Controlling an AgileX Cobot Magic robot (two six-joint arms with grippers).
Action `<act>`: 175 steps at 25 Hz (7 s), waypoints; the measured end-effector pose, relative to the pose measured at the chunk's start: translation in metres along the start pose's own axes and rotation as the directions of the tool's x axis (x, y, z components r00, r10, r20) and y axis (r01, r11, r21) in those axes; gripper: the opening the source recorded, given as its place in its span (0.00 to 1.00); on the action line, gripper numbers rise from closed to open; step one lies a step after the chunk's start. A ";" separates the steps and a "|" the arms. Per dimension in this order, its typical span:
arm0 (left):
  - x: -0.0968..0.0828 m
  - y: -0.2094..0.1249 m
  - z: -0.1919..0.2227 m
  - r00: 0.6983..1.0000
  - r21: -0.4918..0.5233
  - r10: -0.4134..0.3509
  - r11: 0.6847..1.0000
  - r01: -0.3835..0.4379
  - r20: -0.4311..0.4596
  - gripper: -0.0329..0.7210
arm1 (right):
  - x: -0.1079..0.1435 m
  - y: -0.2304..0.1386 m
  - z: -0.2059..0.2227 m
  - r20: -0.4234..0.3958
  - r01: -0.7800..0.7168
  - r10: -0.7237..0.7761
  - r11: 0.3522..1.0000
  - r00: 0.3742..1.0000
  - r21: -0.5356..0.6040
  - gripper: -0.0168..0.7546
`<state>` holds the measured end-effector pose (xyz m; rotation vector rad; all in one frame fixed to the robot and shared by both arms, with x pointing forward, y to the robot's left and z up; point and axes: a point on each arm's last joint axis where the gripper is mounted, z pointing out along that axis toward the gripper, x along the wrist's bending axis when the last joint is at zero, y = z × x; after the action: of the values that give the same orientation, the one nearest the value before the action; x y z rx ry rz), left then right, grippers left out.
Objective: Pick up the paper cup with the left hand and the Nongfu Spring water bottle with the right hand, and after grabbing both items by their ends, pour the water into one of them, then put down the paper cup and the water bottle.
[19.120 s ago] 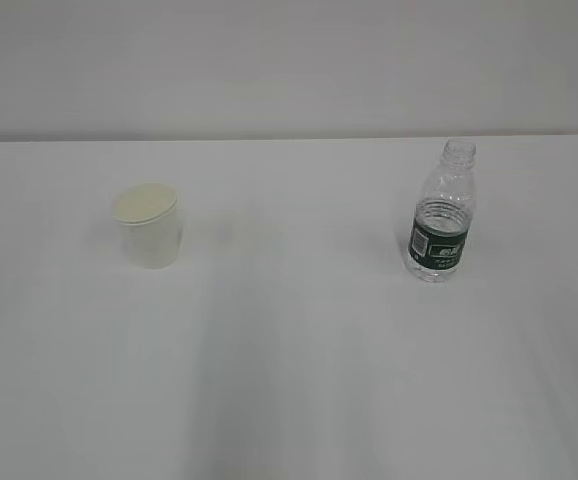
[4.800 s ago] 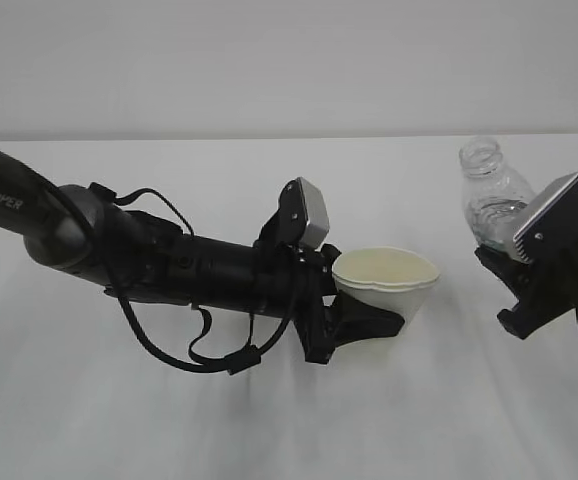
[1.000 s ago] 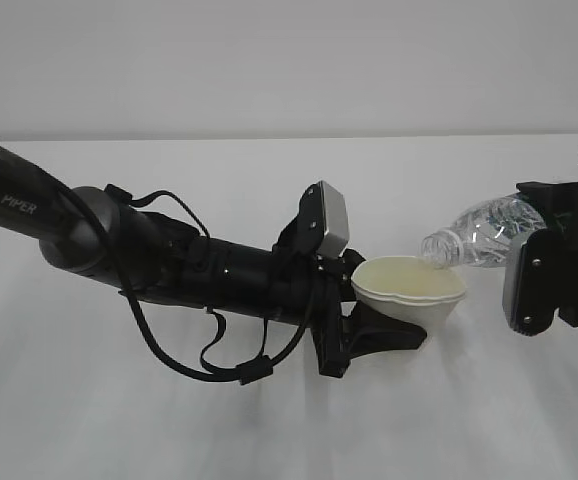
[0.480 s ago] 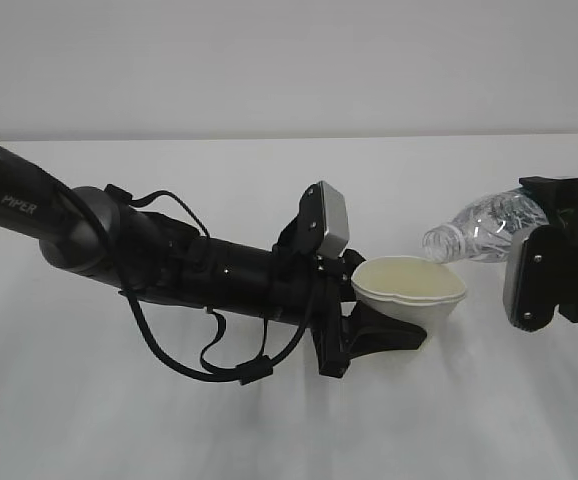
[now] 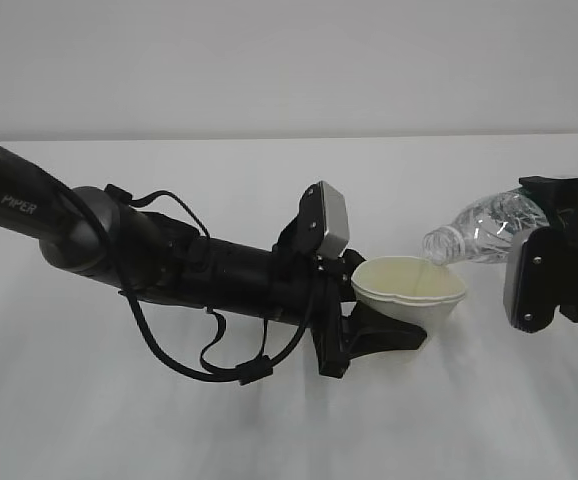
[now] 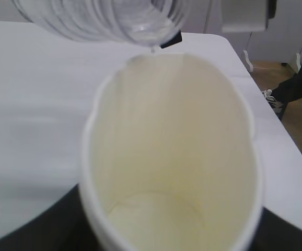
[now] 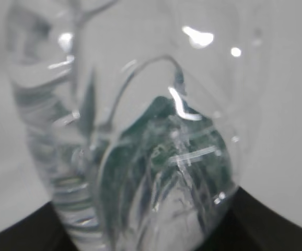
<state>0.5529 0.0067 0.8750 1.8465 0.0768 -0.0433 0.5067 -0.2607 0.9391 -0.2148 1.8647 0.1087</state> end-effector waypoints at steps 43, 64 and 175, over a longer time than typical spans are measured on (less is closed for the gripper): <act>0.000 0.000 0.000 1.000 0.004 0.004 1.000 -0.004 0.005 0.57 | -0.001 0.000 0.000 0.010 0.065 -0.065 0.998 0.998 0.000 0.55; -0.001 0.000 0.000 1.000 0.005 0.005 1.000 -0.005 0.006 0.57 | -0.001 0.000 0.000 0.013 0.067 -0.067 0.998 0.998 0.001 0.55; -0.001 -0.001 0.000 1.000 0.007 0.004 1.000 -0.004 0.008 0.57 | -0.002 0.001 0.000 0.026 0.094 -0.094 0.996 0.995 -0.005 0.55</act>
<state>0.5521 0.0068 0.8736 1.8537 0.0671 -0.0479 0.5071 -0.2598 0.9413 -0.3039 1.8257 0.0521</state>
